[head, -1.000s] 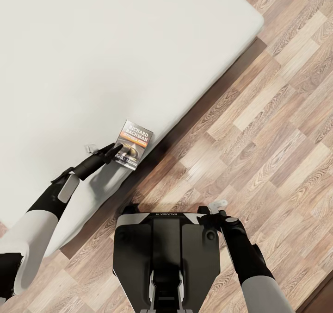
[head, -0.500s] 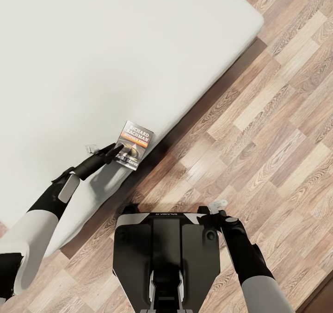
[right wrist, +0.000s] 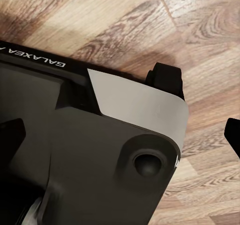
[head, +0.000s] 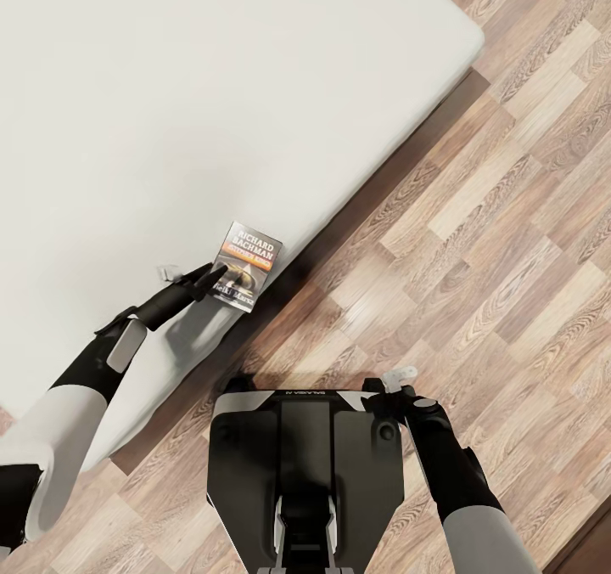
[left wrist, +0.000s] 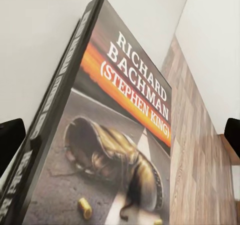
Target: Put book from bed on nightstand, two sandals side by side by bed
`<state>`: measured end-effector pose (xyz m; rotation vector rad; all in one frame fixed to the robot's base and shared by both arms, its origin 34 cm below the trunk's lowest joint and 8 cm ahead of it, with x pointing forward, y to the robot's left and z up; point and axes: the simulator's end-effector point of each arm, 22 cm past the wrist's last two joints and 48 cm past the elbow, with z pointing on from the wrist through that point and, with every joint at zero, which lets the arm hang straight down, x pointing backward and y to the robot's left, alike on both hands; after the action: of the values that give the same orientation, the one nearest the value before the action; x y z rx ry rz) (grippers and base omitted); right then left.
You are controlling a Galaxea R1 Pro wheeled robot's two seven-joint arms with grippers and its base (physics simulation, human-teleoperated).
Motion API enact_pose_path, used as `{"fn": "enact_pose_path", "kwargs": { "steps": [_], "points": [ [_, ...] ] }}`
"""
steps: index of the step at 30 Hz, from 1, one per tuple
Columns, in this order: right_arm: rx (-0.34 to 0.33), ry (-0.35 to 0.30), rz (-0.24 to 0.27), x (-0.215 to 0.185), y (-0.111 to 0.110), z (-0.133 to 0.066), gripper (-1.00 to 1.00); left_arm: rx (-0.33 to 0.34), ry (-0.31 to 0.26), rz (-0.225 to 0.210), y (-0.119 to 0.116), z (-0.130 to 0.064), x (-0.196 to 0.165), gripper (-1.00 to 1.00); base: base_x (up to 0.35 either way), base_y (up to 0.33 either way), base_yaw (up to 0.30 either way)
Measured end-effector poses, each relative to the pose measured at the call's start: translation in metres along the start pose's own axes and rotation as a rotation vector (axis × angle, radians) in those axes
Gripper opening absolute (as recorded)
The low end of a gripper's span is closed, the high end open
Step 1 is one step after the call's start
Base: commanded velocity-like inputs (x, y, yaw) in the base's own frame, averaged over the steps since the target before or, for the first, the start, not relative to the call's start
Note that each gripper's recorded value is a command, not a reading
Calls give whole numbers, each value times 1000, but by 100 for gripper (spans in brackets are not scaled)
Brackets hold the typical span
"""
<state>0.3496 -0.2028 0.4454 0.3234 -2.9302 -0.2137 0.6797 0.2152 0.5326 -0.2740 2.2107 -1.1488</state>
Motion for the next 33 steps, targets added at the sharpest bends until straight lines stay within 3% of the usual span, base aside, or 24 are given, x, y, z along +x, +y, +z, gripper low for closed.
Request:
{"fn": "enact_pose_path", "kwargs": {
  "steps": [33],
  "points": [
    [0,1,-1,1,0,0,100,35,19,-2,-15,11,5,100,0,0,0]
  ]
}}
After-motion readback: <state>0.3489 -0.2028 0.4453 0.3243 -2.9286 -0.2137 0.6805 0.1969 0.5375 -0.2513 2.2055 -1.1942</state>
